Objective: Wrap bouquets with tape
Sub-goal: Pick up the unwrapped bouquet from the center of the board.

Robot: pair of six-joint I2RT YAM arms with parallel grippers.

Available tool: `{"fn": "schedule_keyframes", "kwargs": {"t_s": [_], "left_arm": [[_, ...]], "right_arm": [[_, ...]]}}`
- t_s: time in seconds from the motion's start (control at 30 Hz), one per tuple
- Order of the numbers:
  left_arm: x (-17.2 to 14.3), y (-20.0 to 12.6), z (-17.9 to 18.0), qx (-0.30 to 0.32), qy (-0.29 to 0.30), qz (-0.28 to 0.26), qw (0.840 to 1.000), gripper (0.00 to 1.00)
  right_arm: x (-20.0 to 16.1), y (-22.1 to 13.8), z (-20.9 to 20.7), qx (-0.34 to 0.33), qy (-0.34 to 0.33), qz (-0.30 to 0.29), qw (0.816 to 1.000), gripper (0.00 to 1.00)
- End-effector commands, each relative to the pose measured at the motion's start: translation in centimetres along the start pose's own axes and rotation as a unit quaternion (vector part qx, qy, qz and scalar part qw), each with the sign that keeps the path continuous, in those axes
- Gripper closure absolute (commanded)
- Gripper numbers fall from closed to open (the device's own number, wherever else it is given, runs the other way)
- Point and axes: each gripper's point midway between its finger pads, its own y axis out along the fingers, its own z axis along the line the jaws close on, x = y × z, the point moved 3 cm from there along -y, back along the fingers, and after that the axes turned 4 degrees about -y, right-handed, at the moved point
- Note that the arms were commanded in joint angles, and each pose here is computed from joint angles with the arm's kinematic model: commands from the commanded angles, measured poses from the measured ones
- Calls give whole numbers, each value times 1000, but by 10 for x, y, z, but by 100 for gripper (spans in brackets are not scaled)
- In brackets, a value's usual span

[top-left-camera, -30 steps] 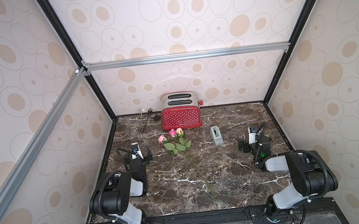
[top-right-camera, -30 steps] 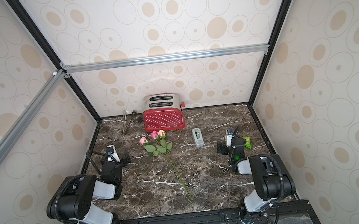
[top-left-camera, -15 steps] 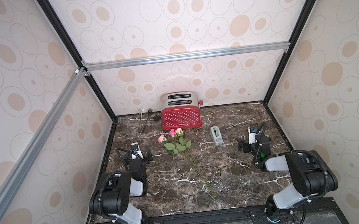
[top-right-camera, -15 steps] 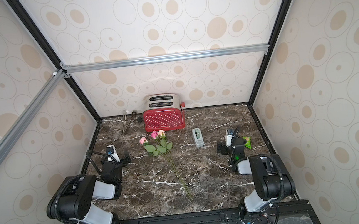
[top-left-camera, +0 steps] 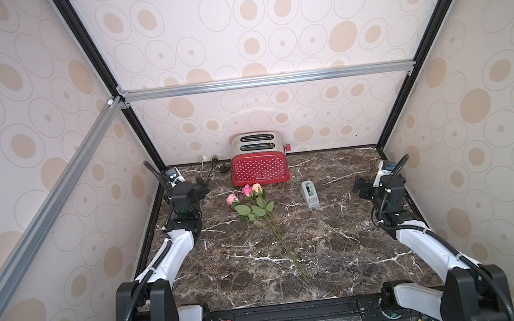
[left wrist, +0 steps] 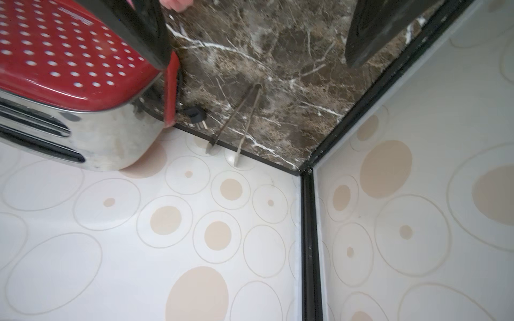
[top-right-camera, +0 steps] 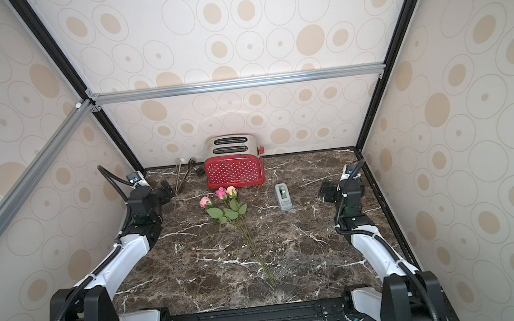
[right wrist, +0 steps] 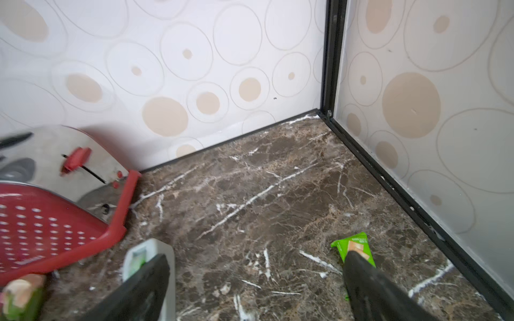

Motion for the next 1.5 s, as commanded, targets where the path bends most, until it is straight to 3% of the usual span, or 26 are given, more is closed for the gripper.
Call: {"fn": "schedule_keyframes", "kwargs": {"t_s": [0.0,0.13,0.3,0.43,0.47,0.63,0.73,0.83,1.13,1.47], "left_arm": [[-60,-15,8,-5,-62,144,988,2],[-83,-37,3,-26,-132,166,977,2],[-122,-64,-23,-39,-165,223,960,2],[-156,-83,-48,-40,-174,277,944,2],[-161,-86,-52,-41,-177,285,941,2],[-172,-92,-64,-57,-170,300,937,3],[-171,-92,-60,-44,-158,297,941,2],[-168,-93,-54,-31,-153,289,944,2],[-167,-105,-34,-20,-171,275,946,2],[-170,-110,-23,-9,-177,273,945,2]], "right_arm": [[-28,-11,19,68,42,94,992,0],[-42,-22,56,145,53,195,969,0],[-81,-56,108,183,-72,251,948,0],[-117,-80,138,216,-122,295,923,1],[-125,-86,144,221,-137,306,916,3],[-173,-117,176,228,-224,393,862,35],[-193,-128,192,230,-254,434,833,37],[-211,-128,206,233,-256,466,814,47],[-239,-109,245,217,-277,509,785,56],[-273,-89,252,184,-309,548,755,63]]}}
